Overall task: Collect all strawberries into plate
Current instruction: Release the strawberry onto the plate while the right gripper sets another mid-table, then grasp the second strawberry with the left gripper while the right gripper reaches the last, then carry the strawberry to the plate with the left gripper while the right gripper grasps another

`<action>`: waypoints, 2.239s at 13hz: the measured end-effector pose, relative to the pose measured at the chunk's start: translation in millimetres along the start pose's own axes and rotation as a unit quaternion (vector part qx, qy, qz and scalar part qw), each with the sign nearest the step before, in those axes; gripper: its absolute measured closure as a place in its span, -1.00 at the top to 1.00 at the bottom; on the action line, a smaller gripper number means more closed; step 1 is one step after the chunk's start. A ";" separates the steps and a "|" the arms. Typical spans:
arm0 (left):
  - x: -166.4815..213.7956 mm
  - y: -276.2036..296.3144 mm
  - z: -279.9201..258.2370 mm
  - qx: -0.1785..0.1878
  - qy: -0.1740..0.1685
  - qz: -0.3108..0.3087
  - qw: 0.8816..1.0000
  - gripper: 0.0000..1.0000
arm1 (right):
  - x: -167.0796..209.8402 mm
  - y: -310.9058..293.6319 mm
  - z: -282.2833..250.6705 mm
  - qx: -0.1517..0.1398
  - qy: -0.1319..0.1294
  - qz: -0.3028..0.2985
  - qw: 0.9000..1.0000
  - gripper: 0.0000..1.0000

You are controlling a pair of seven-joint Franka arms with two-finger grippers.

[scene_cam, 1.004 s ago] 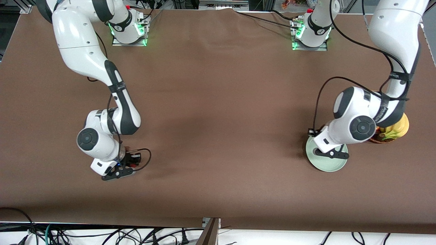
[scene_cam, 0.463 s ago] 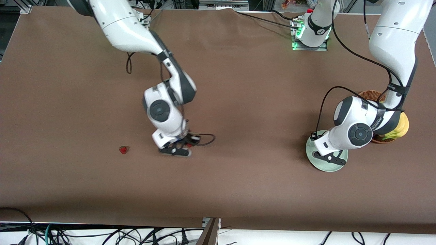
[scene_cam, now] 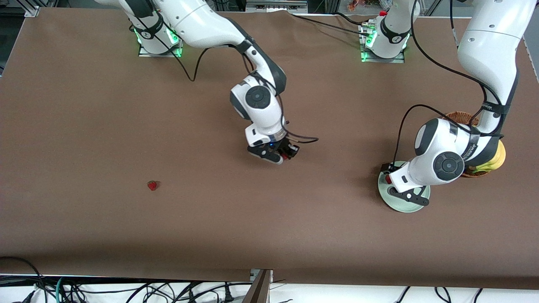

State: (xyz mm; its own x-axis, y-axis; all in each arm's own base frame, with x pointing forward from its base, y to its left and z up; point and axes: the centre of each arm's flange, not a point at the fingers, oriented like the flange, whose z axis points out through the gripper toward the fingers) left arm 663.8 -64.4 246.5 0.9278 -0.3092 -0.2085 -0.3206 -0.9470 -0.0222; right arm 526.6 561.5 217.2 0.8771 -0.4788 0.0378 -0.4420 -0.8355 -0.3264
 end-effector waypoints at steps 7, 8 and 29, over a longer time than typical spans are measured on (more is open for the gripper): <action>-16.1 39.2 -98.7 -0.104 -0.047 -0.062 0.992 1.00 | 29.5 -2.4 -8.1 0.004 0.017 0.028 0.999 0.81; -14.4 55.8 -98.4 -0.106 -0.052 -0.079 0.990 1.00 | 54.3 1.5 -24.4 -0.015 0.015 0.017 1.000 0.81; 19.9 321.9 59.1 -0.102 0.064 -0.213 0.970 0.32 | 379.7 334.4 -84.9 -0.155 -0.095 -0.356 0.917 0.78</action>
State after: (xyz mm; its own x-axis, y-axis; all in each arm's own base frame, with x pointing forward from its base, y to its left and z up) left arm 567.8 -370.2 177.5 0.9879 0.1181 -0.1002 0.1296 -0.9846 0.1172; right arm 696.0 77.4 202.6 0.9678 0.2488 -0.0372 0.2491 -0.9685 0.0020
